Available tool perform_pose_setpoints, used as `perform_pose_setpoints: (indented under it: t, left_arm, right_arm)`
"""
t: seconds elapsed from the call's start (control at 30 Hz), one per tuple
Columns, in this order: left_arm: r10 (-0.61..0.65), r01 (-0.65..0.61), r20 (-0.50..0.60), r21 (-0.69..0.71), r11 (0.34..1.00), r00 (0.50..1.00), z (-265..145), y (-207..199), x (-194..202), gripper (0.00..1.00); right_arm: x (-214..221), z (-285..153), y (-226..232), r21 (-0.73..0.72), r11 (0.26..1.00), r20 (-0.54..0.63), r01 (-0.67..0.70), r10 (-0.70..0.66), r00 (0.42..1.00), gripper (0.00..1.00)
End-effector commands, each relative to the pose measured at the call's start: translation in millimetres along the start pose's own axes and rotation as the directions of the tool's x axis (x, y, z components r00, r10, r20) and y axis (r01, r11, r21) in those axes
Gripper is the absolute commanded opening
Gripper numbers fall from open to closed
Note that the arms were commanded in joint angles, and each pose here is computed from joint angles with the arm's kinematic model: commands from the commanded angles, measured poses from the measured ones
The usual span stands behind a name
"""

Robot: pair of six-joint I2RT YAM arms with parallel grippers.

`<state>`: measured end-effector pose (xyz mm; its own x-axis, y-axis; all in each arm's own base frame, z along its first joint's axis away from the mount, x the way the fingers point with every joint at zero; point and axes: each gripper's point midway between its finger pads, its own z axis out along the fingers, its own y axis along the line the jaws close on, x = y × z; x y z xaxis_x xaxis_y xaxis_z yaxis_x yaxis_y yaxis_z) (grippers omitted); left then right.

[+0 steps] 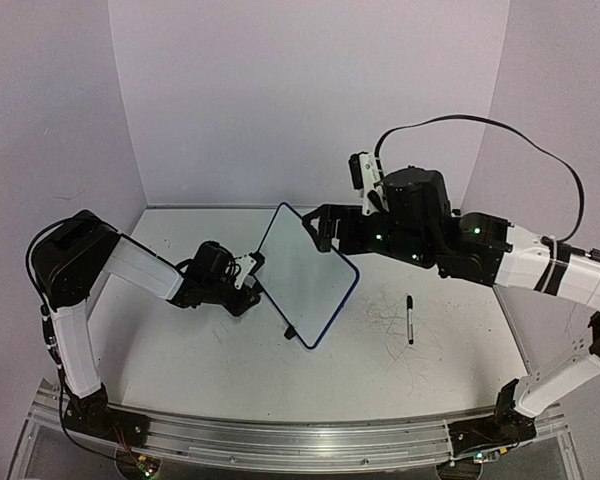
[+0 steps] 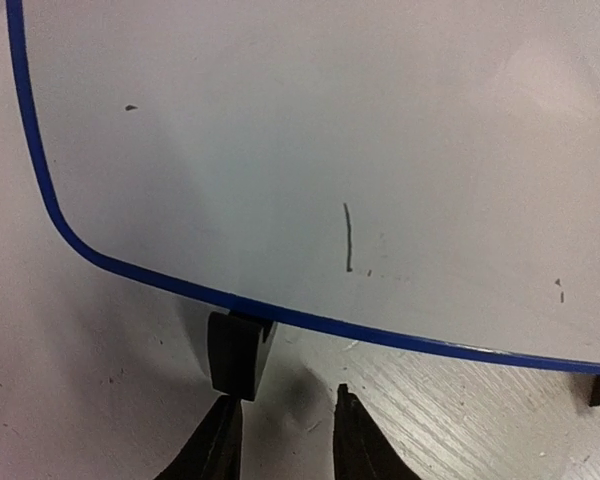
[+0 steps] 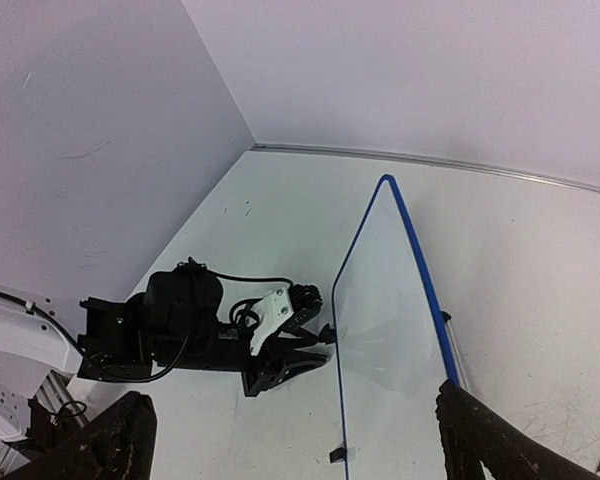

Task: Write a sentence on the whiteboard
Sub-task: Move the whiteboard to the center of the board.

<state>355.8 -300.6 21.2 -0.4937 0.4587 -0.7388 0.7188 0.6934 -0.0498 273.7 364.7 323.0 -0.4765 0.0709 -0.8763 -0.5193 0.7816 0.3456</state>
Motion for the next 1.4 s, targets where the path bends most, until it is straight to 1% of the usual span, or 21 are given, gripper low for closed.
perform_pose_setpoints:
  t: [0.0, 0.07, 0.1, 0.13, 0.2, 0.27, 0.33, 0.4, 0.47, 0.63, 0.83, 0.9, 1.13, 1.37]
  left_arm:
    - [0.032, -0.029, 0.031, -0.082, 0.996, 0.999, 12.2, 4.8, -12.9, 0.29]
    - [0.026, -0.021, 0.043, -0.103, 0.994, 0.999, 12.7, 5.1, -14.6, 0.26]
    - [0.025, -0.021, 0.043, -0.106, 0.994, 0.999, 13.8, 4.3, -13.9, 0.27]
    - [0.025, -0.021, 0.039, -0.106, 0.994, 0.999, 15.4, 3.5, -11.8, 0.30]
    - [0.013, -0.009, 0.031, -0.108, 0.994, 0.999, 17.3, 4.1, -8.1, 0.39]
    - [-0.015, 0.019, 0.031, -0.130, 0.991, 0.999, 15.2, 12.5, -6.3, 0.45]
    - [-0.047, 0.051, 0.034, -0.141, 0.989, 0.998, 12.3, 21.6, -5.1, 0.48]
    - [-0.058, 0.062, 0.035, -0.150, 0.987, 0.998, 10.0, 27.2, -3.7, 0.50]
    - [-0.047, 0.051, 0.035, -0.118, 0.992, 0.998, 12.9, 22.5, -5.8, 0.50]
    - [-0.022, 0.025, 0.033, -0.093, 0.995, 0.999, 23.0, 20.1, -12.9, 0.50]
    - [0.025, -0.023, 0.042, -0.044, 0.999, 0.999, 32.6, 13.1, -21.6, 0.45]
    - [0.033, -0.032, 0.043, -0.041, 0.999, 0.999, 34.1, 12.2, -22.6, 0.42]
    - [0.020, -0.016, 0.037, -0.083, 0.996, 0.999, 31.7, 10.9, -17.4, 0.27]
    - [-0.049, 0.058, 0.059, -0.162, 0.985, 0.997, 22.3, 18.7, -6.7, 0.10]
  right_arm:
    - [-28.3, -29.4, -18.9, 0.079, 0.997, 0.122, -0.005, -0.005, 0.993, 0.98]
    - [-30.1, -36.0, -24.0, 0.092, 0.996, 0.136, -0.008, -0.004, 0.991, 0.98]
    - [-30.8, -39.2, -26.3, 0.098, 0.995, 0.143, -0.009, -0.005, 0.990, 0.98]
    - [-30.7, -41.6, -28.4, 0.103, 0.995, 0.146, -0.008, -0.007, 0.989, 0.98]
    - [-32.7, -46.3, -30.3, 0.105, 0.994, 0.155, -0.008, -0.009, 0.988, 0.98]
    - [-34.8, -50.1, -30.9, 0.104, 0.995, 0.163, -0.007, -0.010, 0.987, 0.98]
    - [-36.0, -53.4, -31.9, 0.104, 0.995, 0.169, -0.009, -0.009, 0.986, 0.98]
    - [-36.5, -56.0, -33.8, 0.108, 0.994, 0.175, -0.015, -0.004, 0.985, 0.98]
    - [-36.5, -57.2, -35.2, 0.113, 0.993, 0.179, -0.017, -0.004, 0.984, 0.98]
    - [-38.2, -57.1, -35.8, 0.119, 0.993, 0.183, -0.012, -0.010, 0.983, 0.98]
    - [-37.9, -57.3, -35.8, 0.119, 0.993, 0.184, -0.014, -0.008, 0.983, 0.98]
    - [-38.3, -58.2, -35.8, 0.118, 0.993, 0.185, -0.014, -0.008, 0.983, 0.98]
    - [-38.7, -63.6, -40.0, 0.125, 0.992, 0.196, -0.023, -0.002, 0.981, 0.98]
    - [-38.4, -66.7, -42.3, 0.130, 0.991, 0.200, -0.024, -0.003, 0.980, 0.98]
